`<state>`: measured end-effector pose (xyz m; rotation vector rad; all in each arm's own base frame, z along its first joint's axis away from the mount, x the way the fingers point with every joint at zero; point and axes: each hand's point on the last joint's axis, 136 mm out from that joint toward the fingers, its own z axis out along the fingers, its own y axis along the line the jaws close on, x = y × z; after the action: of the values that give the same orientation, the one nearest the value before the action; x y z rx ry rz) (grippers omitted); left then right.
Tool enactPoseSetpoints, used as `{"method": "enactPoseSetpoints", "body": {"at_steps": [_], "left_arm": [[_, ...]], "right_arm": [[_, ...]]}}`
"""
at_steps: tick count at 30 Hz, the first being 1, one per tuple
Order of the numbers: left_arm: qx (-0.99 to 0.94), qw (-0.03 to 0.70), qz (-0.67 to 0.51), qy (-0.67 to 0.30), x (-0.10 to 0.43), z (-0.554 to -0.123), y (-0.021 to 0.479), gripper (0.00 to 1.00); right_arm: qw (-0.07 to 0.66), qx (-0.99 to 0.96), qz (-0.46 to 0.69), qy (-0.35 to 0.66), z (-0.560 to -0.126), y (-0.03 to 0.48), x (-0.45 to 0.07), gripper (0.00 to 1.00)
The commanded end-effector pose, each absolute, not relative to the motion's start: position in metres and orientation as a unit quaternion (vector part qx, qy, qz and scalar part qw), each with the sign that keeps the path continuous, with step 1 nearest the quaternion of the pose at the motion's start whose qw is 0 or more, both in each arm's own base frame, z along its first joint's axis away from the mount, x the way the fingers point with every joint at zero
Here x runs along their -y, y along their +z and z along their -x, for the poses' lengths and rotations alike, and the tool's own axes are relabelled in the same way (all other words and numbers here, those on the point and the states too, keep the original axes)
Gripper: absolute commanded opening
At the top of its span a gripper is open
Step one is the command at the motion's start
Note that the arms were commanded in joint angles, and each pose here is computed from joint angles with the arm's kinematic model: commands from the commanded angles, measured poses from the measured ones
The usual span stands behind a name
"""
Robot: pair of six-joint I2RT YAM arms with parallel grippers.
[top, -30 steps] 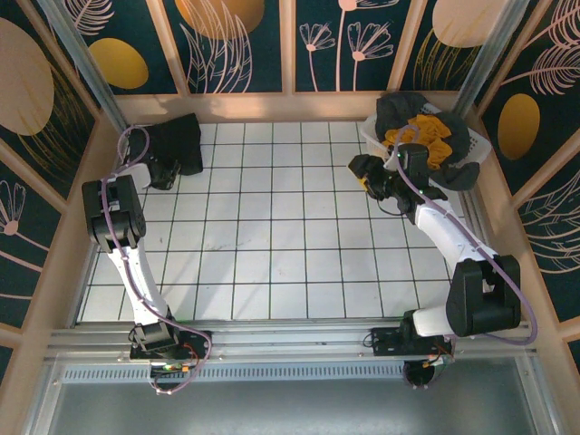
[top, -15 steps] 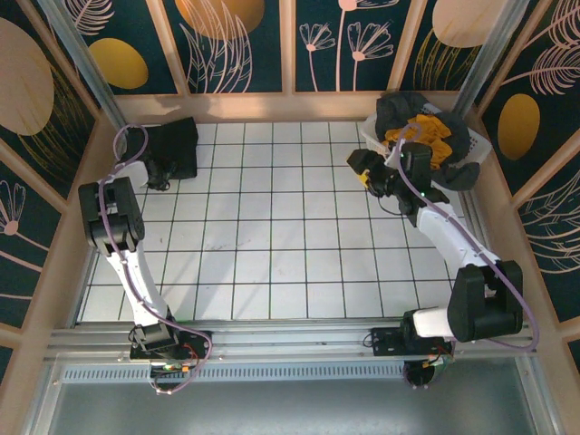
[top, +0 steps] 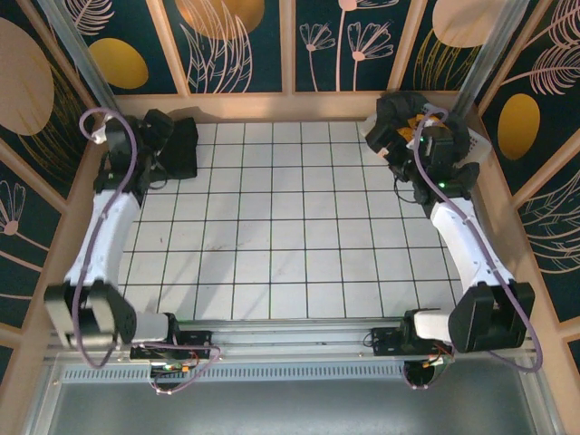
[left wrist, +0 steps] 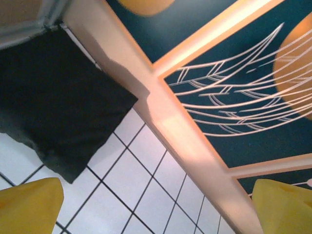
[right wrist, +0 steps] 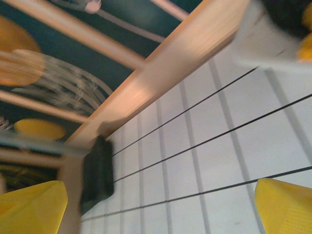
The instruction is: Fold and stack the t-shirts
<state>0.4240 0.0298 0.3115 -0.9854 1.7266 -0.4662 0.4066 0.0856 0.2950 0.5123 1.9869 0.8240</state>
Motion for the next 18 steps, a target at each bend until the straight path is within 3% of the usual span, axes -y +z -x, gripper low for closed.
{"method": "enactPoseSetpoints", "body": {"at_steps": [1, 5, 9, 13, 18], "left_arm": [[-0.700, 0.541, 0.464, -0.051, -0.071, -0.365, 0.288, 0.99], [-0.699, 0.587, 0.407, 0.037, -0.088, -0.313, 0.267, 0.99], [-0.737, 0.604, 0.284, 0.108, -0.084, -0.298, 0.220, 0.99], [-0.749, 0.619, 0.220, 0.087, -0.067, -0.305, 0.179, 0.99], [-0.758, 0.616, 0.198, 0.083, -0.061, -0.319, 0.148, 0.99]], "right_arm": [[0.493, -0.816, -0.267, 0.143, -0.390, 0.292, -0.017, 0.99], [0.558, -0.779, -0.281, 0.047, -0.367, 0.270, 0.025, 0.99], [0.669, -0.704, -0.239, -0.012, -0.340, 0.241, 0.044, 0.99], [0.625, -0.757, -0.179, -0.068, -0.341, 0.177, 0.043, 0.99], [0.610, -0.773, -0.165, -0.052, -0.359, 0.143, 0.034, 0.99]]}}
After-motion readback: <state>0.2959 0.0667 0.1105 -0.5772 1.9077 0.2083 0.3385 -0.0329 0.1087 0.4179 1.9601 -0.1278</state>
